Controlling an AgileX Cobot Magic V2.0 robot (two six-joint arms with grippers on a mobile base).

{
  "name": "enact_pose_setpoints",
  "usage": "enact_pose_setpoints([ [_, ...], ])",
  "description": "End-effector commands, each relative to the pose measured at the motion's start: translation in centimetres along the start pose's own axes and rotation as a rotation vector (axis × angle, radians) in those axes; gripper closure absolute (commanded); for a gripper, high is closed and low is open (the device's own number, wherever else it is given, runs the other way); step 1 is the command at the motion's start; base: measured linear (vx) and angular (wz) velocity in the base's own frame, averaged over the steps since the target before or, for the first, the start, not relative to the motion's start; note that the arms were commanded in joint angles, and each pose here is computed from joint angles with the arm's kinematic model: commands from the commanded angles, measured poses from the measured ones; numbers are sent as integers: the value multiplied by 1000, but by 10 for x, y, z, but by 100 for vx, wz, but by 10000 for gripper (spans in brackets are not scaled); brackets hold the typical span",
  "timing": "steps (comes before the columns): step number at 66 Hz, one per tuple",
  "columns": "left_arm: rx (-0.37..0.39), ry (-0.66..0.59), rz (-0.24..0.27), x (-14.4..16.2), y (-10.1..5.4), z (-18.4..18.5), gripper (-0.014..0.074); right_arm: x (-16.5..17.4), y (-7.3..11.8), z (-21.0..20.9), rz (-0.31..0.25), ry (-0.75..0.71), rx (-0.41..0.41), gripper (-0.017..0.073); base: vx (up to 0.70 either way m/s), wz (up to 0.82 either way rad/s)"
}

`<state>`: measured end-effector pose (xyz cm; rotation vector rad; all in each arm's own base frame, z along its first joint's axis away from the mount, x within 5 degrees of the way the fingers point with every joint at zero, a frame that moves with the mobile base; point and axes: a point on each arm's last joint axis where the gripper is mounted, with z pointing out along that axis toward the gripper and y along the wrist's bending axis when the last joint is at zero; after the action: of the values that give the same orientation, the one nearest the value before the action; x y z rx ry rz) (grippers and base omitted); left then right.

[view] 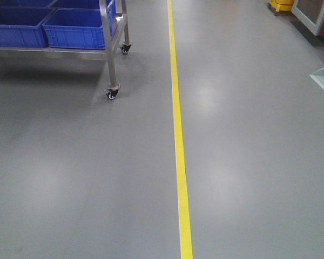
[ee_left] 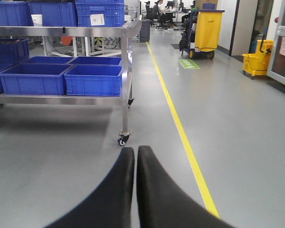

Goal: Pour parts from conveyor to right shelf
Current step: 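Drive to the shelf and face the empty blue bin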

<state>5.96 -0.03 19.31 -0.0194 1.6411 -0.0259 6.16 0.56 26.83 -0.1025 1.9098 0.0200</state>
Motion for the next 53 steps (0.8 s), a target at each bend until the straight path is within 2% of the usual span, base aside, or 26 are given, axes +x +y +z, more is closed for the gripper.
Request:
enact_pose_setpoints([
  [1,0,-82,-17,-13,0,0,600,-15,-2,-2,-5,-89,17,564,75,9],
  [25,0,-82,-17,-13,0,0,600,-15,-2,-2,-5,-89,17,564,68,25],
  [53,0,-82,-17,-13,0,0,600,-15,-2,-2,-7,-89,18,564,58,72],
])
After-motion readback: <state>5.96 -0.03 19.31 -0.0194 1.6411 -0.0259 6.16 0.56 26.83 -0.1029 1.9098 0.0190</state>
